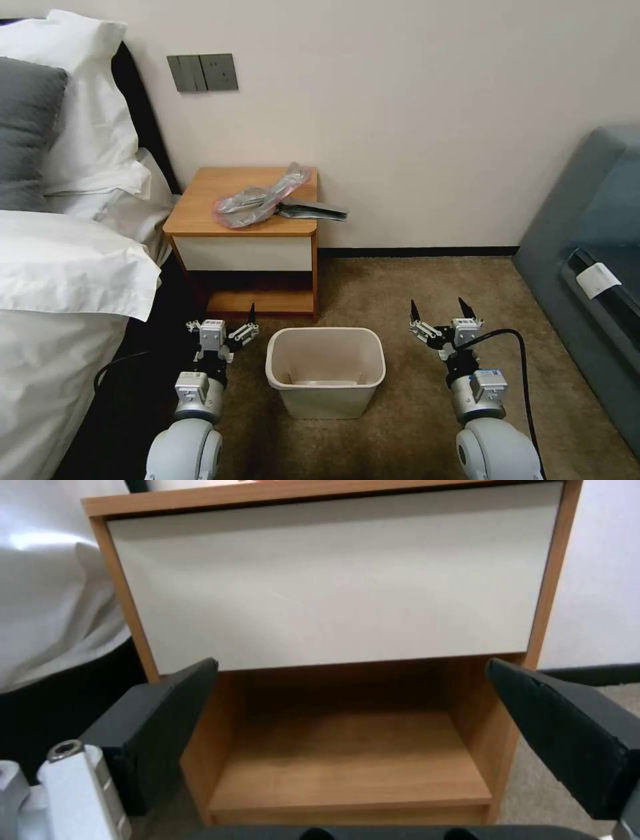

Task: Pick up the garbage bag from the table and place it over the trash can.

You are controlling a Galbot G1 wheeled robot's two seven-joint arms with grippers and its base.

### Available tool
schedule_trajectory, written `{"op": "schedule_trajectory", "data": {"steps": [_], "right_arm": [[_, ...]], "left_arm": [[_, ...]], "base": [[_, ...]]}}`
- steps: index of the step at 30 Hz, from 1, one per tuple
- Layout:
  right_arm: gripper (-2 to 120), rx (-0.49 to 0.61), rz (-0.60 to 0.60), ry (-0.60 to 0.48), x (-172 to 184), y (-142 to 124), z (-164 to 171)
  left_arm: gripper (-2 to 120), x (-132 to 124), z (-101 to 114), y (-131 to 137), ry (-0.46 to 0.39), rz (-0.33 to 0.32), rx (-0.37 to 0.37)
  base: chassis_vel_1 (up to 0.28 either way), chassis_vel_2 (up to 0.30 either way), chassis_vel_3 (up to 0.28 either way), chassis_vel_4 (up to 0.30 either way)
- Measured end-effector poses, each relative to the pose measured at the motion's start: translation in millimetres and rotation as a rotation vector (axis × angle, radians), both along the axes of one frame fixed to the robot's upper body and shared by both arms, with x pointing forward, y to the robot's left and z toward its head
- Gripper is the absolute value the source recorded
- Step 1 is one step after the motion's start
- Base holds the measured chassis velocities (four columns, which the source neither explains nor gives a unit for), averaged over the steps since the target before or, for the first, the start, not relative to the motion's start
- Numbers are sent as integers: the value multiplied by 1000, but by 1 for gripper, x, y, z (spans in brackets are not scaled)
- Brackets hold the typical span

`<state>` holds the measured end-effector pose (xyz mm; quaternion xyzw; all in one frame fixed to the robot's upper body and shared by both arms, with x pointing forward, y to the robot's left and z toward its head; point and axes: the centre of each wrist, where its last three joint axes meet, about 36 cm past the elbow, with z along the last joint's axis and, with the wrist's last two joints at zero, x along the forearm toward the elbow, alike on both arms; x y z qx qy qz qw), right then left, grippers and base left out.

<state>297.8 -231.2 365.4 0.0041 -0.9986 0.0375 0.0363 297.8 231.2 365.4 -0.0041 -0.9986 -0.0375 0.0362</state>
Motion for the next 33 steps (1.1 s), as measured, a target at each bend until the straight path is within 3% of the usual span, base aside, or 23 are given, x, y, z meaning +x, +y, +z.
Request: {"op": "schedule_trajectory", "data": {"steps": [33], "right_arm": [[100,0,0,0,0,0,0]], "left_arm": [[100,0,0,0,0,0,0]], "base": [[0,0,0,0]]}}
